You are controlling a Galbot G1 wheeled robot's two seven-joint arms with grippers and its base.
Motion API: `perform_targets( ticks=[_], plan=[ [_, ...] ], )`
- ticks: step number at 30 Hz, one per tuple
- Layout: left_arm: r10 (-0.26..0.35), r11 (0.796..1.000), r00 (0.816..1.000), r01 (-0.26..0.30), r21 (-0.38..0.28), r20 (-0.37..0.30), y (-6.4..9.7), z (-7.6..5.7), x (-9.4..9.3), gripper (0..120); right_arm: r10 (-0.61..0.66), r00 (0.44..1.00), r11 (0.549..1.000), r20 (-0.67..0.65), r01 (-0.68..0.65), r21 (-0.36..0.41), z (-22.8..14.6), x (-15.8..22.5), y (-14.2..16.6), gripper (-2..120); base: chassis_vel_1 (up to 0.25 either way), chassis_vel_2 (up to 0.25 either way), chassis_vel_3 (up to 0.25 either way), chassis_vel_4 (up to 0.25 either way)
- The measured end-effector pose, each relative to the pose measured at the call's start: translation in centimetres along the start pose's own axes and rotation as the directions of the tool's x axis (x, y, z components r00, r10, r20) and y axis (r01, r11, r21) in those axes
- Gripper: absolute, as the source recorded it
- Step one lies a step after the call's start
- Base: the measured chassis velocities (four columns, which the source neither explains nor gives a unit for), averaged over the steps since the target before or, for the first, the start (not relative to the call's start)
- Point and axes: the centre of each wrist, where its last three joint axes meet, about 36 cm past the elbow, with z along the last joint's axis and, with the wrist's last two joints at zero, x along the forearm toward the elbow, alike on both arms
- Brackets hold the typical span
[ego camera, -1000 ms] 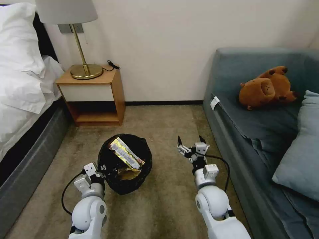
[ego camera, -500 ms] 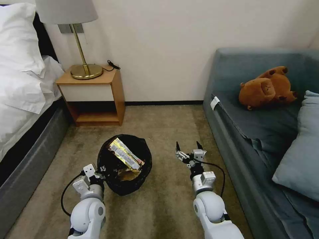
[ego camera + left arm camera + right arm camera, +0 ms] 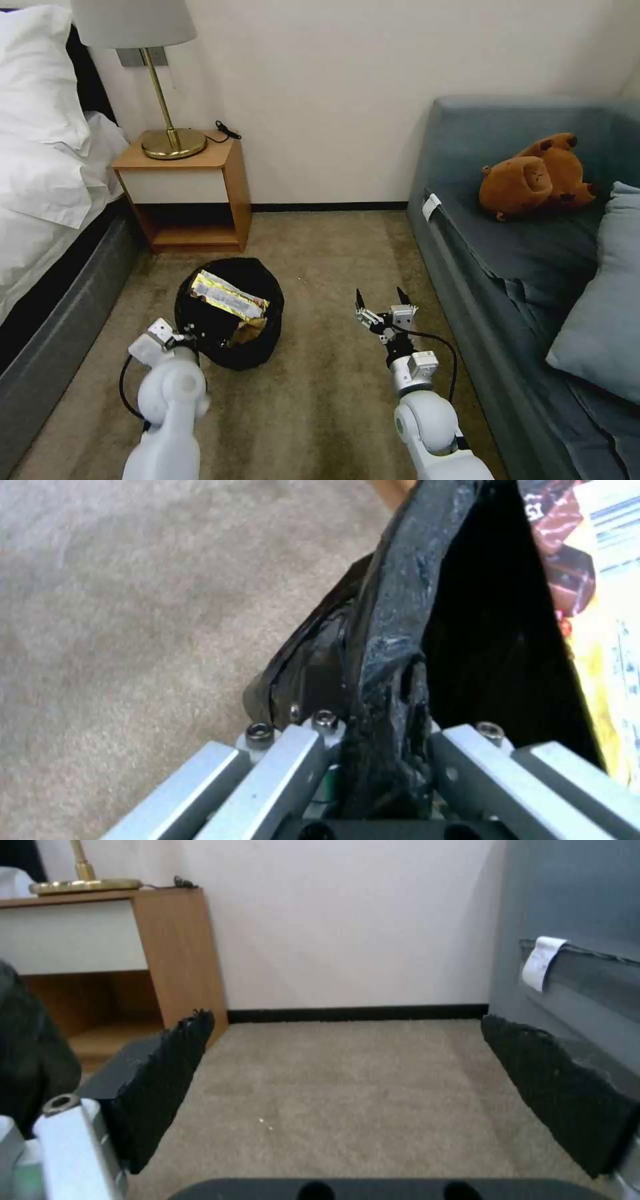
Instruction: Pick up the trash bin, then pick up the garbage on the floor and place it into the trash bin.
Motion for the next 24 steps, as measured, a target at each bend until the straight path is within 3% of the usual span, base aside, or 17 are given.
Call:
perform_targets(
  ticks=[2,4,9,12,16,24],
  plan=[
    [-0.018,1.000,1.000,0.018,0.021,-0.008,-0.4,-0.5,-0.6,2,0.001,1.000,1.000,0.001,-0.001,0.003,0.1,0.2,-0.1,100,0.000,0.000,0.000,0.000],
    [-0.077,0.995,0.997,0.078,0.060,-0.017,-0.7,-1.0,-2.2,2,0.007,1.000,1.000,0.006,-0.007,0.009,0.2,0.6,-0.5,100,0.000,0.000,0.000,0.000],
    [-0.148,0.984,0.989,0.149,0.093,-0.019,-0.4,-0.5,-4.0,2,0.006,1.000,1.000,0.008,-0.006,0.018,0.1,1.3,-1.0,100,0.000,0.000,0.000,0.000],
    [-0.234,0.961,0.972,0.236,0.145,-0.029,0.0,-0.3,-6.0,2,0.000,1.000,1.000,0.004,-0.001,0.026,0.5,1.9,-1.2,100,0.000,0.000,0.000,0.000],
    [-0.261,0.951,0.965,0.262,0.166,-0.030,0.3,-0.2,-6.8,2,-0.005,1.000,1.000,0.005,0.005,0.028,0.6,2.2,-1.1,100,0.000,0.000,0.000,0.000],
    [-0.264,0.950,0.964,0.265,0.168,-0.028,0.5,-0.1,-6.7,2,-0.022,1.000,0.999,0.005,0.022,0.034,0.9,2.7,-0.7,100,0.000,0.000,0.000,0.000]
  ],
)
